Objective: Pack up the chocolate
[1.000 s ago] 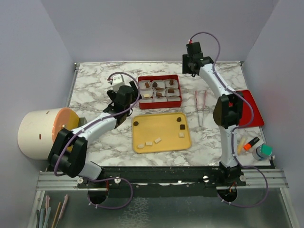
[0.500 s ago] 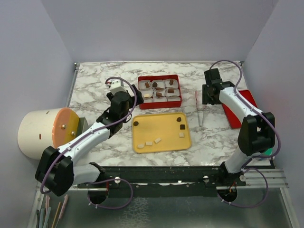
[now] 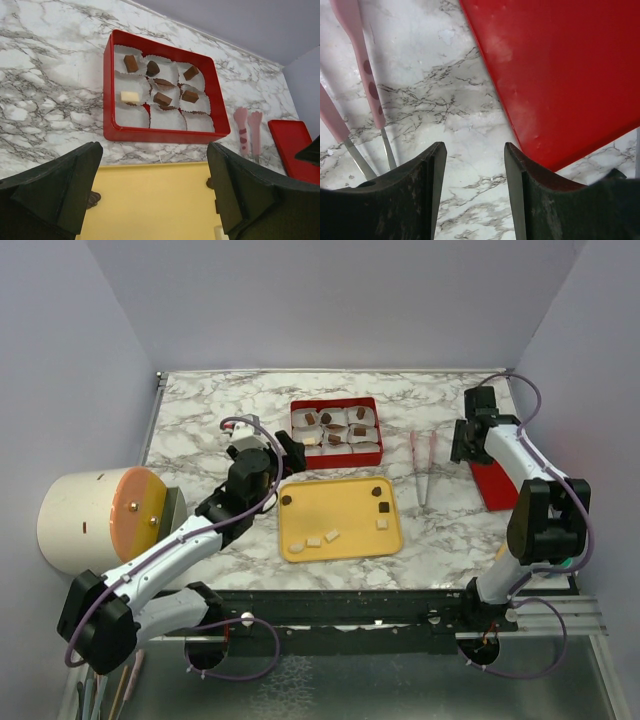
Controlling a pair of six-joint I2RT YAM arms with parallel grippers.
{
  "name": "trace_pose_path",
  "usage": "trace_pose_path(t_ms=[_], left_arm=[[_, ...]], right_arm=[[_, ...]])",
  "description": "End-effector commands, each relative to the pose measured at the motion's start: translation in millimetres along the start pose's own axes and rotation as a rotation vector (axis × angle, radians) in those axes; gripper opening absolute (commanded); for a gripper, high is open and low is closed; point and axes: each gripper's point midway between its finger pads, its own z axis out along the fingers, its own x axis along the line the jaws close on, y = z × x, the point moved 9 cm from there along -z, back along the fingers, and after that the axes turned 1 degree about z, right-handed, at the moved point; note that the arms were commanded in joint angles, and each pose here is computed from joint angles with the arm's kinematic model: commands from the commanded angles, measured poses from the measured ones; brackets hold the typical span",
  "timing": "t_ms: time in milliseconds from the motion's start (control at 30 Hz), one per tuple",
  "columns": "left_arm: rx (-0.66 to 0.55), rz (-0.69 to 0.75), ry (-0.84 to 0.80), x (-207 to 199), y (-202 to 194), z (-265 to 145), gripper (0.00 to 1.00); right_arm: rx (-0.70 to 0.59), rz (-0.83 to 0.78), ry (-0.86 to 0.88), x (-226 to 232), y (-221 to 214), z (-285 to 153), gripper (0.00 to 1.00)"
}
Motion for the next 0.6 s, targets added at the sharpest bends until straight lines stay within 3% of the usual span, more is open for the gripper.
trace_pose_path(t_ms=[0,567], left_arm=[[0.022,-0.020,-0.036,0.0,-6.1,-12.9,0.96],[0.003,-0.027,-0.087,-4.3,-6.1,-31.6,0.96]], right_arm=[[-0.031,0.025,0.036,-12.0,15.1,1.9,0.55],[0.072,0.052,0.088,-27.5,-2.4,55.9,0.56]])
